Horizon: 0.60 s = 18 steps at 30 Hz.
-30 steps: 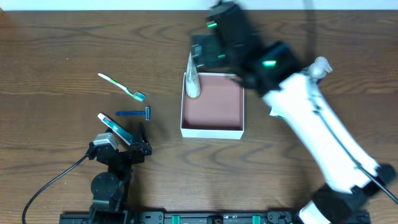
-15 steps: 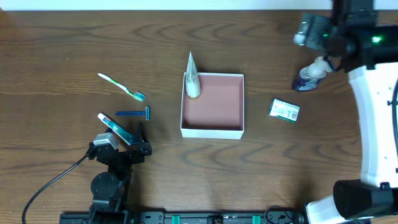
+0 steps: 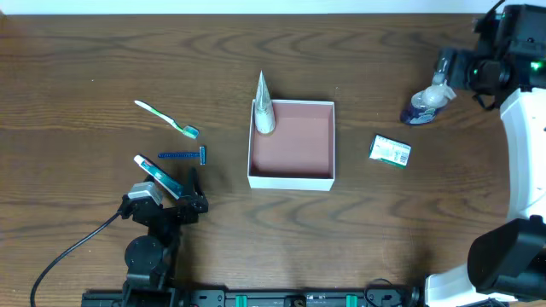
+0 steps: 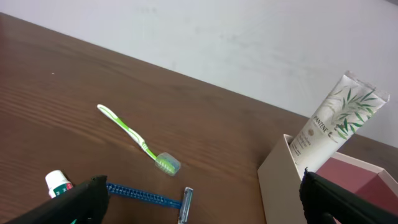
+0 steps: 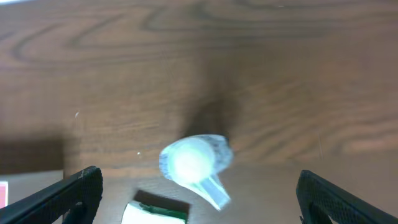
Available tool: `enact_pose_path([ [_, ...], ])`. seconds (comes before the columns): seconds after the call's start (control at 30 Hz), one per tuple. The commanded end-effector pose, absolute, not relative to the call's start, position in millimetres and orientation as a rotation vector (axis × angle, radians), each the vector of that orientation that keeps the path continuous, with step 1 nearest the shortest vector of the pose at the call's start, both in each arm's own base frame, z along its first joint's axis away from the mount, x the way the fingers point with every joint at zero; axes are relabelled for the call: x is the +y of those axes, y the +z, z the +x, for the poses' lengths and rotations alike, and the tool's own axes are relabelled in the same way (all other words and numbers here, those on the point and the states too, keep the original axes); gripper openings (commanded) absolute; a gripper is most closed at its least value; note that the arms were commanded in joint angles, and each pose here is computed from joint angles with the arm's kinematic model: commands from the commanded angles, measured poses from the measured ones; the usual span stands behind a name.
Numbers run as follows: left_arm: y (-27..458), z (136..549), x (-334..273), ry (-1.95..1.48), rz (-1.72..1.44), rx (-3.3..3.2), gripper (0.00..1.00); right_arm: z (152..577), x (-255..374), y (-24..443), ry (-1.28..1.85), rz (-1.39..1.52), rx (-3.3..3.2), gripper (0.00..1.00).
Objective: Pack container
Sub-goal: 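Lower the right gripper over the blue soap pump and grasp it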
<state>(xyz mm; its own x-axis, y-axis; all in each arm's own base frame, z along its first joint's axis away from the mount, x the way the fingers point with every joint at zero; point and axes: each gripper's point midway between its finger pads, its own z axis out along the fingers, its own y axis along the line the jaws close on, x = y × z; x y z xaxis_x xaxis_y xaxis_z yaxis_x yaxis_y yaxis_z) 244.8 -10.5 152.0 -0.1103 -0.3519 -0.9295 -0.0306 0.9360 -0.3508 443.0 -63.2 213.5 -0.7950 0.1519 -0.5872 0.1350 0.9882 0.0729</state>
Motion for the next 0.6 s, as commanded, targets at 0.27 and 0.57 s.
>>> enact_pose_path([
  [0.27, 132.9, 244.0, -7.0, -0.24, -0.298, 1.723, 0.98, 442.2, -44.6, 162.4, 0.122, 0.0, 2.526, 0.99],
  [0.57, 132.9, 244.0, -7.0, -0.24, -0.298, 1.723, 0.98, 442.7, -44.7, 141.5, 0.133, 0.045, 2.514, 0.88],
])
